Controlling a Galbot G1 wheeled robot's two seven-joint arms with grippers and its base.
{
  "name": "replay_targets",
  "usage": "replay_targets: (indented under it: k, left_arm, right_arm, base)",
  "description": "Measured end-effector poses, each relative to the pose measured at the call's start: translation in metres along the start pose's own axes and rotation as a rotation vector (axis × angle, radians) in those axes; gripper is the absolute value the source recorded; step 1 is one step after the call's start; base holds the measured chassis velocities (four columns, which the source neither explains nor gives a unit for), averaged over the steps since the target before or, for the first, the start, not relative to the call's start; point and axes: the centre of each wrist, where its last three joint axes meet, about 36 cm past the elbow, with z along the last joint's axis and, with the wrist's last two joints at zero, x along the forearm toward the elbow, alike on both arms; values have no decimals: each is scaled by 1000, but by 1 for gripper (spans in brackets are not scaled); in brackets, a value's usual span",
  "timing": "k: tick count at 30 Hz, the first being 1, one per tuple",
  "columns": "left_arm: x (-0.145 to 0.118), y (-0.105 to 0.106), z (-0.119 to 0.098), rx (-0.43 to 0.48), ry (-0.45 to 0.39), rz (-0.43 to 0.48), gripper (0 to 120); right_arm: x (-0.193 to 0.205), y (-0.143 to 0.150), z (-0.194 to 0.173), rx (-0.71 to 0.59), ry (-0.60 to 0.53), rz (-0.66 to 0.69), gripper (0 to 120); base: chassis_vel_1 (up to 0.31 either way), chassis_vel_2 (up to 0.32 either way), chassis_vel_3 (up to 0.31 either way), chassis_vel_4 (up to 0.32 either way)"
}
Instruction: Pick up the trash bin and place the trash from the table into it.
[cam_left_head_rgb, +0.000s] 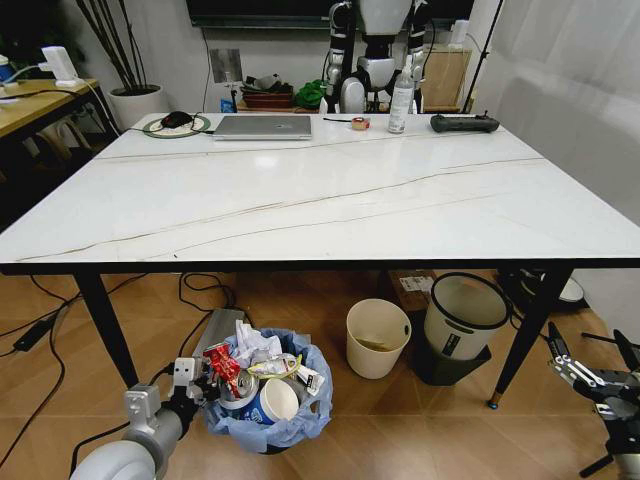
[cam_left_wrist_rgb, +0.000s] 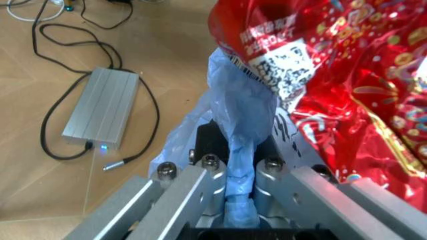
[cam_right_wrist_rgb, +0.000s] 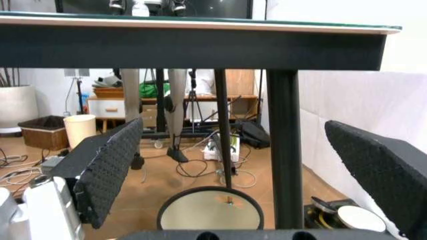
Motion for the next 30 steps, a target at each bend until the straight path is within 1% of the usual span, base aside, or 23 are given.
replay_targets:
  k: [25,30]
  left_arm:
    - [-2,2,6,-4,3,-10,0]
    - [-3,3,10,-3,6,-16,0]
  right_arm:
    - [0,0,0,0,0,0,100]
    - [0,0,0,0,0,0,100]
  base:
    - [0,0,0,0]
    - [0,0,0,0]
